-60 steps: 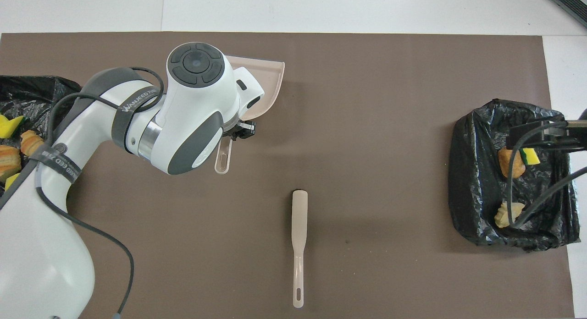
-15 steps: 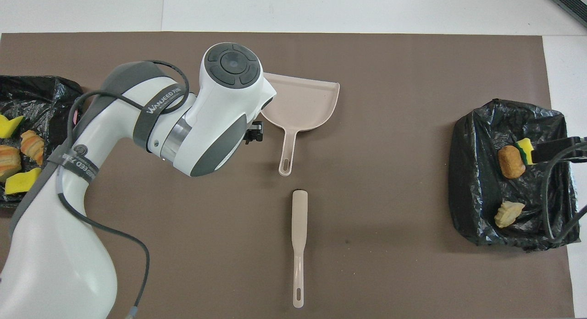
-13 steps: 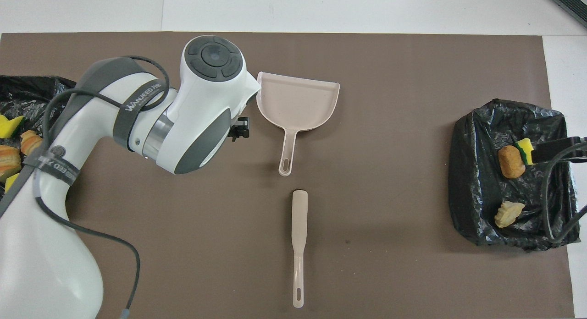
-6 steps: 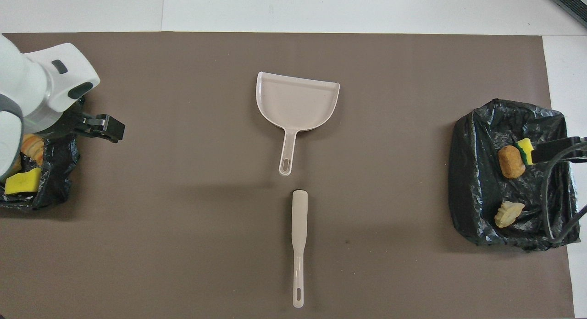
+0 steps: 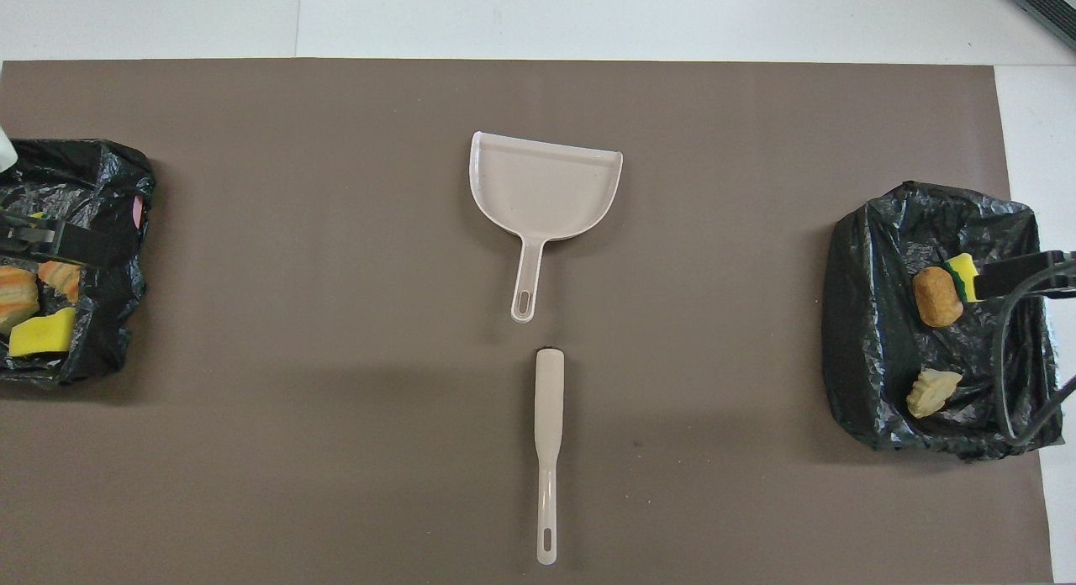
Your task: Sweep and dump trash in bin
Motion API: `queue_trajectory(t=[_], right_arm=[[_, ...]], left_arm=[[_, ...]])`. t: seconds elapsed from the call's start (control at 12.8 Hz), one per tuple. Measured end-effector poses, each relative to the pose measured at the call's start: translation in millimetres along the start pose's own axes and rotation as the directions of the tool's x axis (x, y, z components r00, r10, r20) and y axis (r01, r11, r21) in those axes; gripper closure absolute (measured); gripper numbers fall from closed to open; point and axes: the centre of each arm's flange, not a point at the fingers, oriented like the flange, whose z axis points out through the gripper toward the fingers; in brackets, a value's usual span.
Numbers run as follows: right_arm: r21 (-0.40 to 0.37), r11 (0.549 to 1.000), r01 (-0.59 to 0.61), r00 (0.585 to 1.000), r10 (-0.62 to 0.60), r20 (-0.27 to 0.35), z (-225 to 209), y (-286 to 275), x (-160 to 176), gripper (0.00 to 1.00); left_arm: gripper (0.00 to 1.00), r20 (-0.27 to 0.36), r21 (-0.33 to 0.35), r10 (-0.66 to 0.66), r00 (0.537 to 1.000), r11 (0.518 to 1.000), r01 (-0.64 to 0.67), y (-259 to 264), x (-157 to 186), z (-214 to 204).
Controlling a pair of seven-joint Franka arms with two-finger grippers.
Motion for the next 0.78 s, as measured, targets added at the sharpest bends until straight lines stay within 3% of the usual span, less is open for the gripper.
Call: queue_trajectory(t=[0.31, 0.78], right_arm=[[0.0, 1.0, 0.0, 1.0, 0.0, 0.0, 0.0, 0.0, 0.0, 0.0], [0.0, 1.0, 0.0, 1.0, 0.0, 0.0, 0.0, 0.0, 0.0, 0.0]], left_arm=[[0.0, -0.001, -0.065, -0.003, 1.0, 0.998, 0.003, 6.7, -10.1, -11.6], [0.0, 0.001, -0.071, -0.011, 1.0, 0.997, 0.011, 2.8, -11.3, -11.5]])
